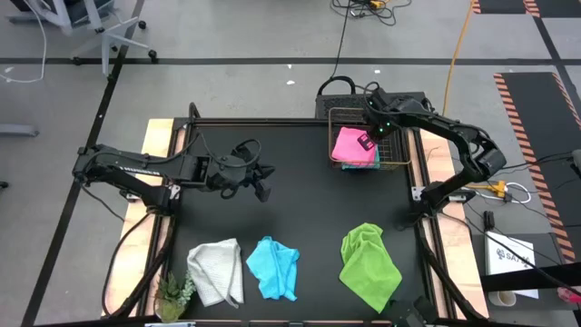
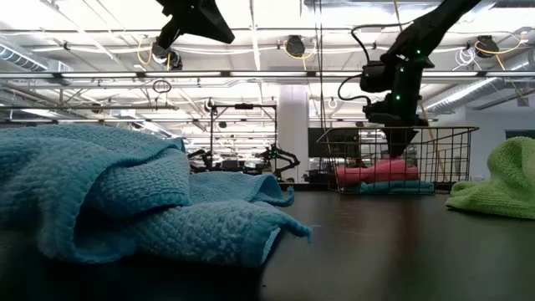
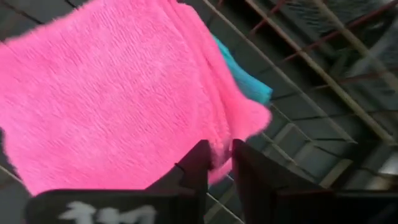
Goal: Fold microfiber towels
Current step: Put the folded pink towel into the gold wire basket, then fold the gray towel
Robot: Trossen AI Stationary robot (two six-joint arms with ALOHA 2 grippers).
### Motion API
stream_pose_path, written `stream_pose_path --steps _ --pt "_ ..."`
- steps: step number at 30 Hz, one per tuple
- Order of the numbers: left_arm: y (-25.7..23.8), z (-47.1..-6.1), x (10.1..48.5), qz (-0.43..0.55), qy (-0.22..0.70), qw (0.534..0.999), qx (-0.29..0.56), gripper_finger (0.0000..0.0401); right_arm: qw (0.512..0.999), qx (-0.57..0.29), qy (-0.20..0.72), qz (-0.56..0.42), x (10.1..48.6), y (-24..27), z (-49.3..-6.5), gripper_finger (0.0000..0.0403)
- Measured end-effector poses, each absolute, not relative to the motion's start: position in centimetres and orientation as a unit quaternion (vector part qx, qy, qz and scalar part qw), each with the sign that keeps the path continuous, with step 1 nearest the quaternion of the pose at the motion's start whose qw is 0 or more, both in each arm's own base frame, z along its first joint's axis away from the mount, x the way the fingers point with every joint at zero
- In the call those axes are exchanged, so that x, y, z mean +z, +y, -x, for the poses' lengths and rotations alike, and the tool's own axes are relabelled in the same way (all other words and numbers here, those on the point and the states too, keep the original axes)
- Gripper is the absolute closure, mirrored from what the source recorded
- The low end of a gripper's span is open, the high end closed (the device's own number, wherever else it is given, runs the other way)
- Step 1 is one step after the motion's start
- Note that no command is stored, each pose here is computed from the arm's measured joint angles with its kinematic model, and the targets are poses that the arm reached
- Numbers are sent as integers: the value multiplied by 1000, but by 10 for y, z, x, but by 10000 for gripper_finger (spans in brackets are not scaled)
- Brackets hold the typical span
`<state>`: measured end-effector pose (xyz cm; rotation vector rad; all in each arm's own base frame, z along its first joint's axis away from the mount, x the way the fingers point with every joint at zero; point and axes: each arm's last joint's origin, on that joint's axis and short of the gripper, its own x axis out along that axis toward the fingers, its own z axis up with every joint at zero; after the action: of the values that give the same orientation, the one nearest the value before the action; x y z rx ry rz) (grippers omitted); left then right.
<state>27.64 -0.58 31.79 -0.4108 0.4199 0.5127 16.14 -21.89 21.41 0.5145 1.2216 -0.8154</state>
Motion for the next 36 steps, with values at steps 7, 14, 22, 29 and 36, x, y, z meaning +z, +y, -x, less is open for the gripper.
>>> stream_pose_path --steps 7,14,22,29,36 --pt "-6 -276 318 203 204 924 251 380 721 -311 605 -135 246 -205 -184 283" --pt "-4 -276 317 201 205 922 260 380 767 -212 588 -144 261 -190 -201 276" --pt "2 -275 315 202 217 917 267 380 749 -161 630 -130 256 -176 -200 275" --pt "4 -270 309 211 245 903 284 380 775 -152 595 -151 262 -161 -213 275" --pt "0 -262 294 242 305 864 320 380 800 -141 566 -142 272 -132 -230 275"
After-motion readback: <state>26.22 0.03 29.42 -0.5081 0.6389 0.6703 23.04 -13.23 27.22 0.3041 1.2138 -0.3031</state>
